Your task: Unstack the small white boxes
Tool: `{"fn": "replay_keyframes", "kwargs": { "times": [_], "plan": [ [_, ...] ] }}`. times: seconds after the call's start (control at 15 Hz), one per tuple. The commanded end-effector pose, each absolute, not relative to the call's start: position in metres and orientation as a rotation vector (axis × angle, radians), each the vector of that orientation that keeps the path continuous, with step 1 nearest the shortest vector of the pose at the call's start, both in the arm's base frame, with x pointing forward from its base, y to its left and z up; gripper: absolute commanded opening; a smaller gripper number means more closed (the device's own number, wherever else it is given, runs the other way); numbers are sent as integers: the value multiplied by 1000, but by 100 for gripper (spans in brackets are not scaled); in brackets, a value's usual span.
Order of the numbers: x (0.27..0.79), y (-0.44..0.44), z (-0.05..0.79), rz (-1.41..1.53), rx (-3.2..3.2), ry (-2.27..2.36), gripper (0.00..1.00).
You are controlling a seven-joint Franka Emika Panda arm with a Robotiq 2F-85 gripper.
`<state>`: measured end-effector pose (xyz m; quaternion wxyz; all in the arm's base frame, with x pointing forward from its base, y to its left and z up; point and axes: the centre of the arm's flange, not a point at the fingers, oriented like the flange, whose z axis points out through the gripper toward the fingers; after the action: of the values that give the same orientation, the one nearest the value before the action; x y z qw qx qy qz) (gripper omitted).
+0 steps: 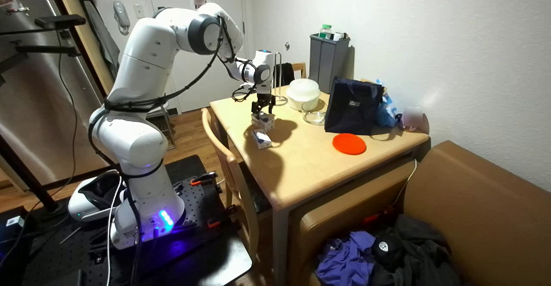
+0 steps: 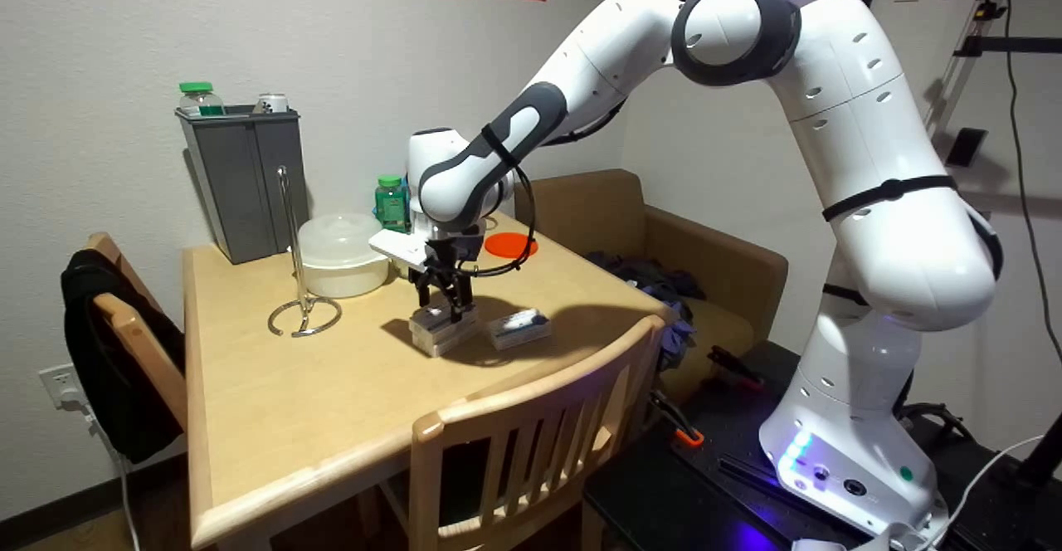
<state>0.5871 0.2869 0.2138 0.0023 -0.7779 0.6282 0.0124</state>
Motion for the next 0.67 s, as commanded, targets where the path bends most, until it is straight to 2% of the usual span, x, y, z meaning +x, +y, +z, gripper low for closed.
{"fn": "replay_keyframes", "kwargs": {
  "times": [0.0,0.6],
  "plan": [
    [581,286,217,57,-2437,1977,100],
    [571,295,242,31,-2480,1961,100]
  ]
}}
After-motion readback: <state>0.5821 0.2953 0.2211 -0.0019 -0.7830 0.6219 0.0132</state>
